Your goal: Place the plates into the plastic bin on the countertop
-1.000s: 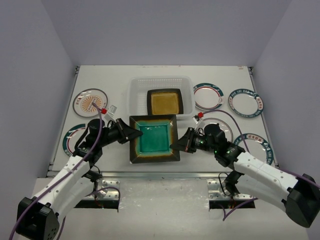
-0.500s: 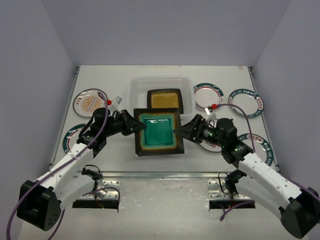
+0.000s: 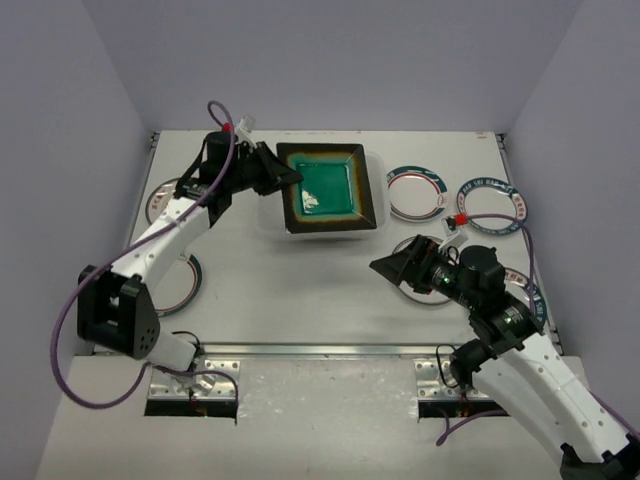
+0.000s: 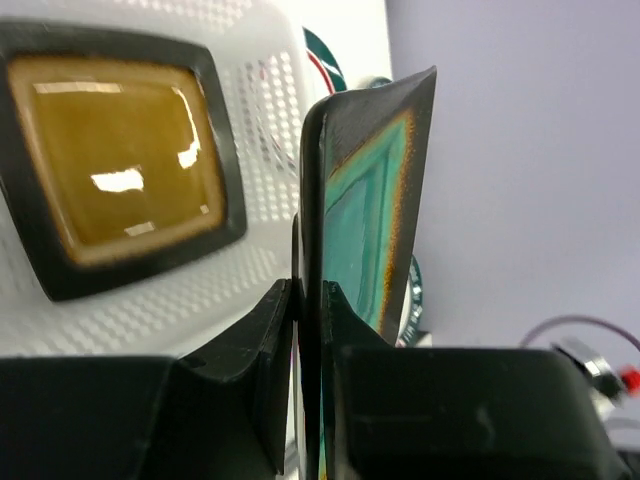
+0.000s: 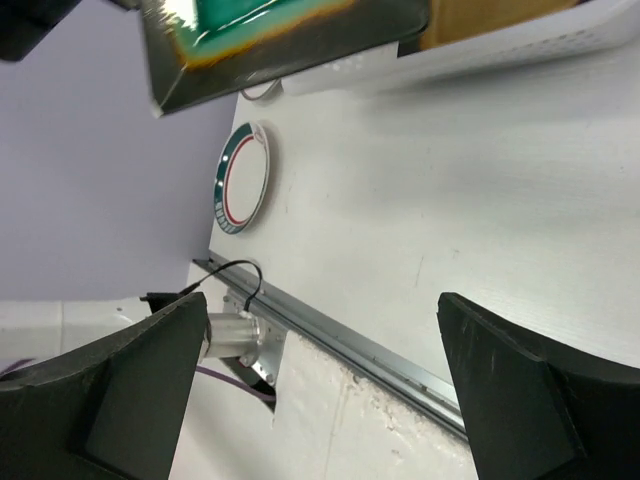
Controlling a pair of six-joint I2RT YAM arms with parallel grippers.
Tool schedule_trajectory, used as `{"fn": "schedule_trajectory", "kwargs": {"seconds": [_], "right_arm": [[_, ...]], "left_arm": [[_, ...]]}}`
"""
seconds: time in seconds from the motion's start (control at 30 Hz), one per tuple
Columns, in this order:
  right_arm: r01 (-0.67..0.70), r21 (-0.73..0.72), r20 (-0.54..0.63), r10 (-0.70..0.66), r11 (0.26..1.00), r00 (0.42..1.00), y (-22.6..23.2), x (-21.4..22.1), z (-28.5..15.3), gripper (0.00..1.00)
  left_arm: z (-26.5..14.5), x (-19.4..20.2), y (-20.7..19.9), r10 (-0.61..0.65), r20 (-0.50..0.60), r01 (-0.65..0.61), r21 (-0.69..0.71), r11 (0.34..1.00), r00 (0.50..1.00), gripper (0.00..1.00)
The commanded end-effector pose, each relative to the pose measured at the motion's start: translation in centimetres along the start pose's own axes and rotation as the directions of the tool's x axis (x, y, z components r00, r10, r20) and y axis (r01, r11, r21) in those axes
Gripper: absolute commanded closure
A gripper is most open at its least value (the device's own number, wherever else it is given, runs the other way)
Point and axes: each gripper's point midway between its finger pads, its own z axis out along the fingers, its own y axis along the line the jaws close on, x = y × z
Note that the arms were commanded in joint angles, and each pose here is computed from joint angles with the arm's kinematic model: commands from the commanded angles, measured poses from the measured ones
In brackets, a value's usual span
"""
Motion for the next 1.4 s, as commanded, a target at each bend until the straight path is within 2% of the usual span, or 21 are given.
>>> {"fn": "schedule_trajectory", "kwargs": {"seconds": [0.0,0.27,0.47,0.63,0.77,0.83,0.93,1.1,1.37], "right_arm": [[0.083,0.052,0.070,-0.087,0.995,0.994,0.1,-1.7,-2.5,0.03],[0.111,0.121,0.126,-0.126,0.986,0.984,-1.3,-1.5,-6.0,0.01],[0.120,0.115,0.103,-0.132,0.986,0.986,-1.8,-0.5,-6.5,0.01],[0.114,0.127,0.075,-0.124,0.985,0.989,-2.7,0.3,-6.0,0.01],[0.112,0.126,0.058,-0.120,0.986,0.991,-2.9,0.7,-5.7,0.01],[0.112,0.125,0.055,-0.120,0.986,0.991,-3.0,0.8,-5.6,0.01],[0.112,0.128,0.052,-0.119,0.986,0.992,-3.2,0.9,-5.4,0.01],[0.111,0.124,0.043,-0.117,0.986,0.992,-3.1,1.0,-5.3,0.01],[0.114,0.132,0.043,-0.121,0.985,0.992,-3.2,1.0,-5.3,0.01]], "left_arm": [[3.1,-5.7,-2.1,0.058,0.058,-0.063,0.076,0.995,0.997,1.00],[9.2,-5.4,2.8,0.046,-0.087,-0.043,0.033,0.999,0.995,1.00],[11.8,-3.5,6.6,-0.001,-0.154,-0.002,-0.017,1.000,0.988,1.00],[12.6,-2.6,8.6,-0.015,-0.184,0.004,-0.062,0.998,0.983,0.91],[13.2,-1.4,10.5,-0.024,-0.227,-0.008,-0.139,0.990,0.974,0.68],[13.3,-1.2,11.2,-0.019,-0.224,-0.022,-0.177,0.984,0.974,0.52],[13.2,-1.2,12.5,0.000,-0.213,-0.058,-0.267,0.962,0.977,0.39],[13.1,-1.5,14.1,0.046,-0.208,-0.126,-0.388,0.913,0.977,0.29],[14.4,-0.3,13.8,0.126,-0.240,-0.230,-0.477,0.848,0.962,0.17]]}}
